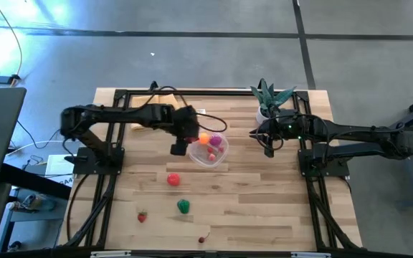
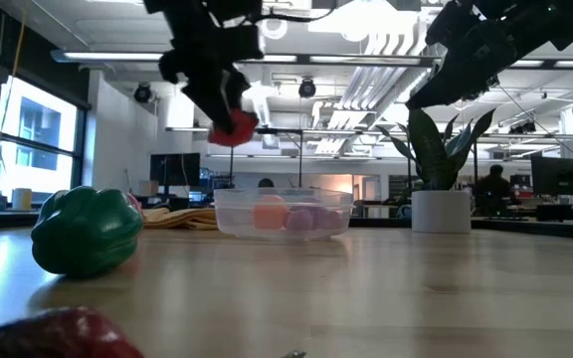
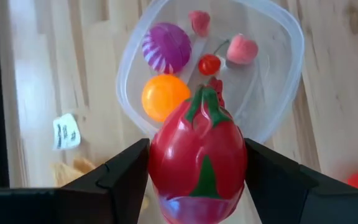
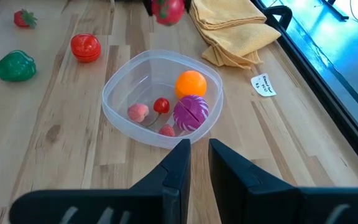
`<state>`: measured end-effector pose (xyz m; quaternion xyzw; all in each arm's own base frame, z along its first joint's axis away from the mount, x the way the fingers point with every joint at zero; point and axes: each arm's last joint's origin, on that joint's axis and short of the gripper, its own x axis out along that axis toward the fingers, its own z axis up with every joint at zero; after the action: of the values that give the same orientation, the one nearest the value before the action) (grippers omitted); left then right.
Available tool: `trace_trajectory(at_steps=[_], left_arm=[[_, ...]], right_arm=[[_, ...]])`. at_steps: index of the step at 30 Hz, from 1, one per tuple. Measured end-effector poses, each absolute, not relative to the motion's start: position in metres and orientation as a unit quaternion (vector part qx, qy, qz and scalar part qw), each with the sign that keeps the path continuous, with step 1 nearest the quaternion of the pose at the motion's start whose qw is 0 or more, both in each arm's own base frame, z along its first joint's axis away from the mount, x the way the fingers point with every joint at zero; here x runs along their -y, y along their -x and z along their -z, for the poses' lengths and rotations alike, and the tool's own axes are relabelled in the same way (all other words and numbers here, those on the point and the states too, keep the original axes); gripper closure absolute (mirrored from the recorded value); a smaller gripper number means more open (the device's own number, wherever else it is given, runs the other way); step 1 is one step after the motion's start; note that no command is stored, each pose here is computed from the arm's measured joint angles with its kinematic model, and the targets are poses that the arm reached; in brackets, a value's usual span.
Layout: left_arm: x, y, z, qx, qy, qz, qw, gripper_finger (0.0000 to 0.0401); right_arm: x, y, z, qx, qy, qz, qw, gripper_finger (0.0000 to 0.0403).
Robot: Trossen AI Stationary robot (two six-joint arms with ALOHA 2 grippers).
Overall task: Pick and placing Produce into tupperware
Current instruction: Put the dragon fruit into the transparent bin
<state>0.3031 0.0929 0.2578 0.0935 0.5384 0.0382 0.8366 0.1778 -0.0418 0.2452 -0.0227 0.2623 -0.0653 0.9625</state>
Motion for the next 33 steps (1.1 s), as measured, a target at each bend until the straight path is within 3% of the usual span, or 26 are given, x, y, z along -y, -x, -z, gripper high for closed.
trace_trajectory(at_steps=[12, 33], left_arm=[[-0.105, -0.349, -0.223, -0.564, -0.096, 0.009, 0.820, 0.0172], [-0.109, -0.364, -0.193, -0.575, -0.090, 0.018, 0.813, 0.0171]], right_arm=[[0.042, -0.178, -0.245, -0.263, 0.023, 0.065, 0.962, 0.0357], [0.042, -0.178, -0.245, -0.263, 0.022, 0.065, 0.962, 0.0357]])
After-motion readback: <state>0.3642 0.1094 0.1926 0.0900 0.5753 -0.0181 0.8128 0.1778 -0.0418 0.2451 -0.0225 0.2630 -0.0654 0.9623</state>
